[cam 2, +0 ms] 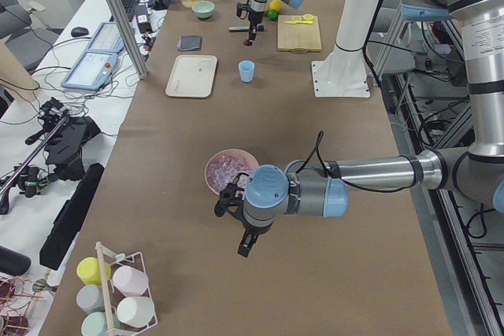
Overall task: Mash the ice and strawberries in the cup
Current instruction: 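Carry the strawberry with the right gripper over the blue cup and lower it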
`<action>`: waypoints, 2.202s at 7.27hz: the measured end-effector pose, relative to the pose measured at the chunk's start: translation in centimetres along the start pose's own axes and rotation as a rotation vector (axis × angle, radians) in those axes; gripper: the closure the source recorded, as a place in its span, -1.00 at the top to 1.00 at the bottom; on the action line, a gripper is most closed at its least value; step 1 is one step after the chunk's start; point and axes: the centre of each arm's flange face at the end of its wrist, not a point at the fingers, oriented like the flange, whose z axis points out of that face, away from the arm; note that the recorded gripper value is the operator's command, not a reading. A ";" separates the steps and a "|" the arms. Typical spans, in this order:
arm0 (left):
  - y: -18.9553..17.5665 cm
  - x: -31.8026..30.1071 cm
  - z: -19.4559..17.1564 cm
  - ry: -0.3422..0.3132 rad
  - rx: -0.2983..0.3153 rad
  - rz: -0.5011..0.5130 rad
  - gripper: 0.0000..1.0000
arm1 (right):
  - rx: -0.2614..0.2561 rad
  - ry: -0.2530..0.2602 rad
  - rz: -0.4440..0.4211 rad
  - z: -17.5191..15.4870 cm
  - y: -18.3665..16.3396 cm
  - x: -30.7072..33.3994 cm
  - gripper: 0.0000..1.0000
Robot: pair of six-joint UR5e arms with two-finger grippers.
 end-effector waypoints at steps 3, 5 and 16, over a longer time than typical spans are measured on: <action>-0.2 0.1 -0.1 -0.002 0.004 0.005 0.99 | 0.097 -0.090 -0.065 -3.1 -1.0 -7.4 -1.00; -0.2 0.1 -0.2 -0.011 0.025 0.023 0.99 | 0.136 -0.071 -0.096 -1.5 1.6 -9.9 -1.00; 1.3 -0.1 0.4 -0.014 0.028 0.028 0.99 | 0.073 -0.040 -0.073 1.1 1.2 -12.9 1.00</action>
